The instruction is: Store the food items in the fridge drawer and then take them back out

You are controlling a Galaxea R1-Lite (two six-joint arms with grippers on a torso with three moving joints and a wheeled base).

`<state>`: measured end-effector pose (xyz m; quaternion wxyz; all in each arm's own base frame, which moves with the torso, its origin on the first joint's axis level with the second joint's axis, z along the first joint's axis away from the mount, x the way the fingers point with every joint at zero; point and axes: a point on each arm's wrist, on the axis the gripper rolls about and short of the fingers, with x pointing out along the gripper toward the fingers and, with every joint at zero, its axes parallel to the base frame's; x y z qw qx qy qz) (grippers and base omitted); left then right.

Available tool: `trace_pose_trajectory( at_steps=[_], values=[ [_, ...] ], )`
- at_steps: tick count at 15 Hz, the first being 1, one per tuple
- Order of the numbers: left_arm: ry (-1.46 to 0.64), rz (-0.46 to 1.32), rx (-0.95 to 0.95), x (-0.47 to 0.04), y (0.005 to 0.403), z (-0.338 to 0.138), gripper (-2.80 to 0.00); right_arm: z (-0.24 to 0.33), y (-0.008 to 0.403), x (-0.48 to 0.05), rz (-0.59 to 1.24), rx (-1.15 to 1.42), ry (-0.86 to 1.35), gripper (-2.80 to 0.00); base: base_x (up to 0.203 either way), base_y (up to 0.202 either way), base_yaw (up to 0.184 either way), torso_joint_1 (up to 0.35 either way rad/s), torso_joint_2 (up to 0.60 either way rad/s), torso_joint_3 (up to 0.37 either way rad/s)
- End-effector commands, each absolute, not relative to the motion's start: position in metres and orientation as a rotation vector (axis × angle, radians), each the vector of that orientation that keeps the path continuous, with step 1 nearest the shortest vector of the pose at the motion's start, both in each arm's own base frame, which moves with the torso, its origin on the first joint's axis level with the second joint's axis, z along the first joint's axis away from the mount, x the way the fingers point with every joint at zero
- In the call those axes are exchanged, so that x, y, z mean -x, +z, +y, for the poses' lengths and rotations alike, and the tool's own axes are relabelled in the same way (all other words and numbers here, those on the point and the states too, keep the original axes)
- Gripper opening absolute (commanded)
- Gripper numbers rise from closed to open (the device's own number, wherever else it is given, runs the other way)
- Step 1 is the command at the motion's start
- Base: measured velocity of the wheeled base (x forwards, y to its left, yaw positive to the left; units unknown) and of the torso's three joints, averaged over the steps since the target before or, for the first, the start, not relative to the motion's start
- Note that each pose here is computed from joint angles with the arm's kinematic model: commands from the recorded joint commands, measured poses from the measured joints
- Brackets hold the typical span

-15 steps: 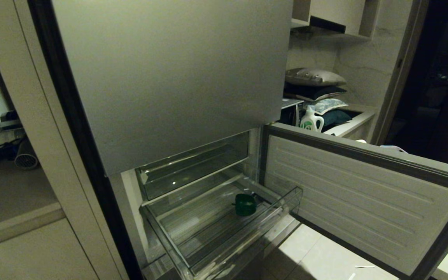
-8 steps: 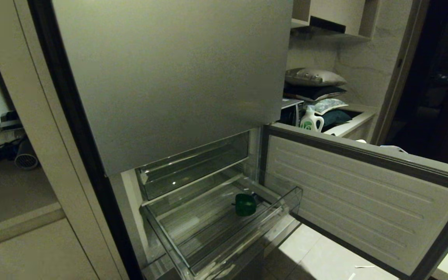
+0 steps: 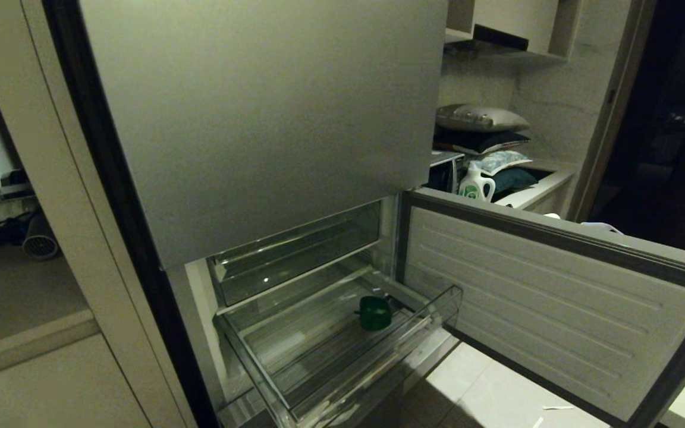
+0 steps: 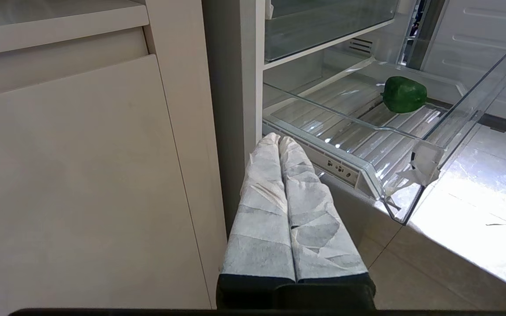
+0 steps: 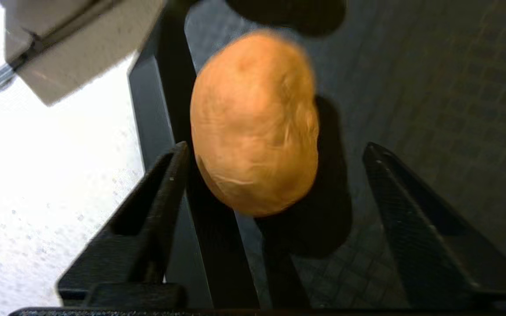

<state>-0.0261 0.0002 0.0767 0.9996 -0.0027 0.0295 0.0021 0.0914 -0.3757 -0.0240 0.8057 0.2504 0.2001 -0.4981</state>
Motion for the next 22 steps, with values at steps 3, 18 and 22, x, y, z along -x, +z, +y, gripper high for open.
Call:
trace_pose_trajectory(
  at_steps=[3, 18, 22],
  values=[
    [0.005, 0.06, 0.006, 0.026, 0.077, 0.0, -2.8, -0.375, 0.02, -0.082, 0.344, -0.46, -1.097, 0.0, 0.0, 0.0, 0.0, 0.0, 0.0, 0.0],
    [0.005, 0.06, 0.006, 0.026, 0.077, 0.0, -2.8, -0.19, 0.177, -0.054, 0.053, -0.151, -0.961, -2.8, 0.0, 0.0, 0.0, 0.0, 0.0, 0.0],
    [0.005, 0.06, 0.006, 0.026, 0.077, 0.0, -2.8, -0.145, 0.169, -0.059, 0.051, -0.14, -0.746, -2.8, 0.0, 0.0, 0.0, 0.0, 0.0, 0.0]
  ],
)
